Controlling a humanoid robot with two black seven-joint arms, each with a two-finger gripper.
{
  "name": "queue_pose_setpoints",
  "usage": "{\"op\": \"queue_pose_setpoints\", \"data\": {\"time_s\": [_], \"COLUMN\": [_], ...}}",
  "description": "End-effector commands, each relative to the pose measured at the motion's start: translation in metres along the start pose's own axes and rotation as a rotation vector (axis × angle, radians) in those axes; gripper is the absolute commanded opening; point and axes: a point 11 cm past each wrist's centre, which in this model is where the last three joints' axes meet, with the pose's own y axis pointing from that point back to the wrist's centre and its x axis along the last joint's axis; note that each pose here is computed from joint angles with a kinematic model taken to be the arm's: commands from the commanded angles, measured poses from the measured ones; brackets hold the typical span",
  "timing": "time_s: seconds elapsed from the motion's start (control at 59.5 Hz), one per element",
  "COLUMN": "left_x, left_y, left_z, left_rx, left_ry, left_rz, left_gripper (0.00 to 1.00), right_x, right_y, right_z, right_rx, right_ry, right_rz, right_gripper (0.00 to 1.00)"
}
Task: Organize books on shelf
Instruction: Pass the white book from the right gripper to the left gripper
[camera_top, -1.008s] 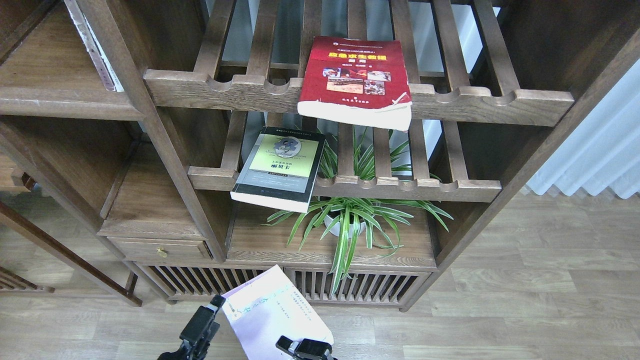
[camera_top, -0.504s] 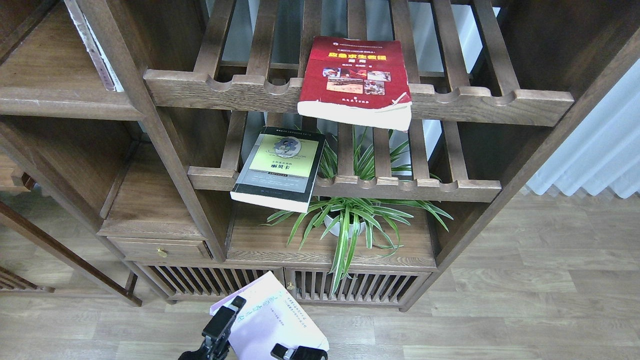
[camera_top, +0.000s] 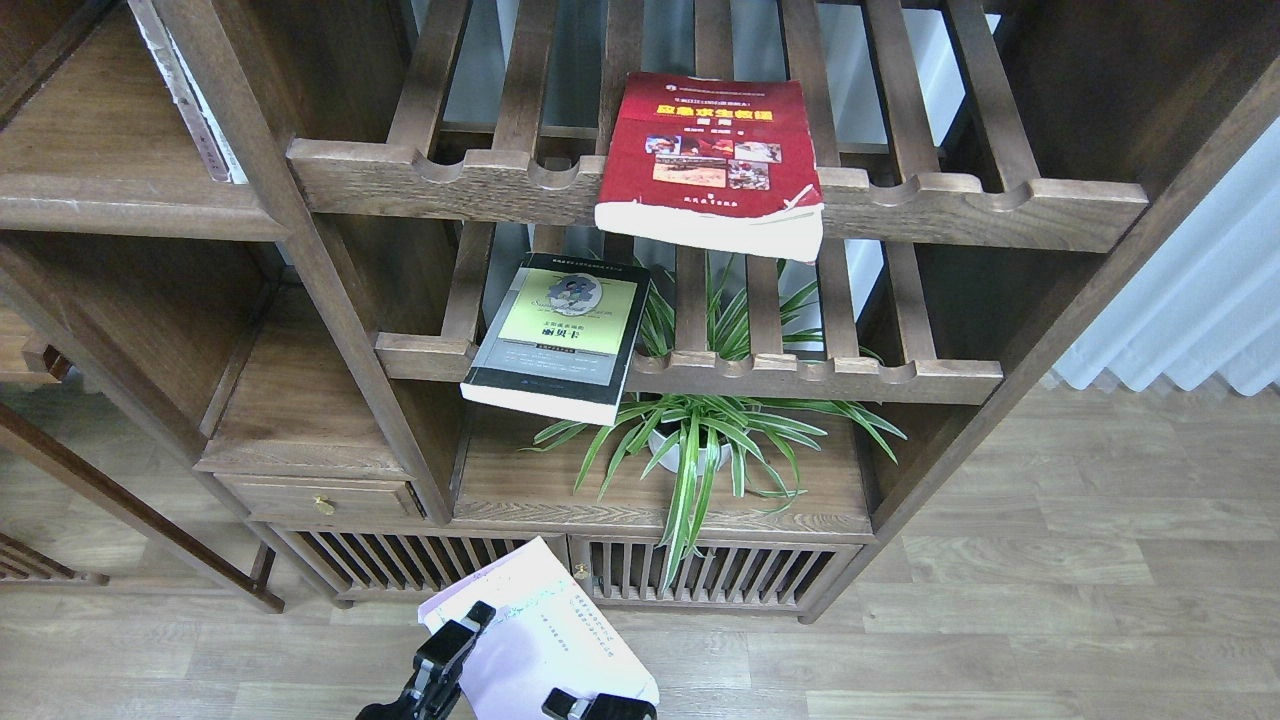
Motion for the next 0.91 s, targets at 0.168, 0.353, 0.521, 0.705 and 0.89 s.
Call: {"op": "queue_pose_setpoints", "data": {"time_s": [0.168,0.353,0.521,0.705,0.89], "left_x": [0.004,0.012,0.012,0.007,-0.004], "left_y": [0.011,0.022,0.023,0.028,0.058], "left_z": [0.014,0.027,0.029,0.028,0.073], "left_rx": [0.021,0.022,0.012,-0.004,-0.059], "left_ry": [-0.058,-0.096,-0.094,-0.07,-0.115], "left_rz": [0.011,0.04,0.04,0.024,0.021], "left_gripper": [0.05,0.05,0.05,0.05,0.05], "right_x": [0.001,0.0,0.001,0.006,0.008], "right_y": [0.001,0.0,0.0,0.001,0.003], "right_z": [-0.005,-0.011,-0.008,-0.002,-0.003], "right_rx": [0.013,0.018,-0.002,-0.037,-0.033], "right_ry": [0.003,0.016,0.03,0.082,0.086], "right_rz": [0.004,0.008,0.015,0.037,0.046], "right_gripper": [0.05,0.05,0.53,0.96,0.99]}}
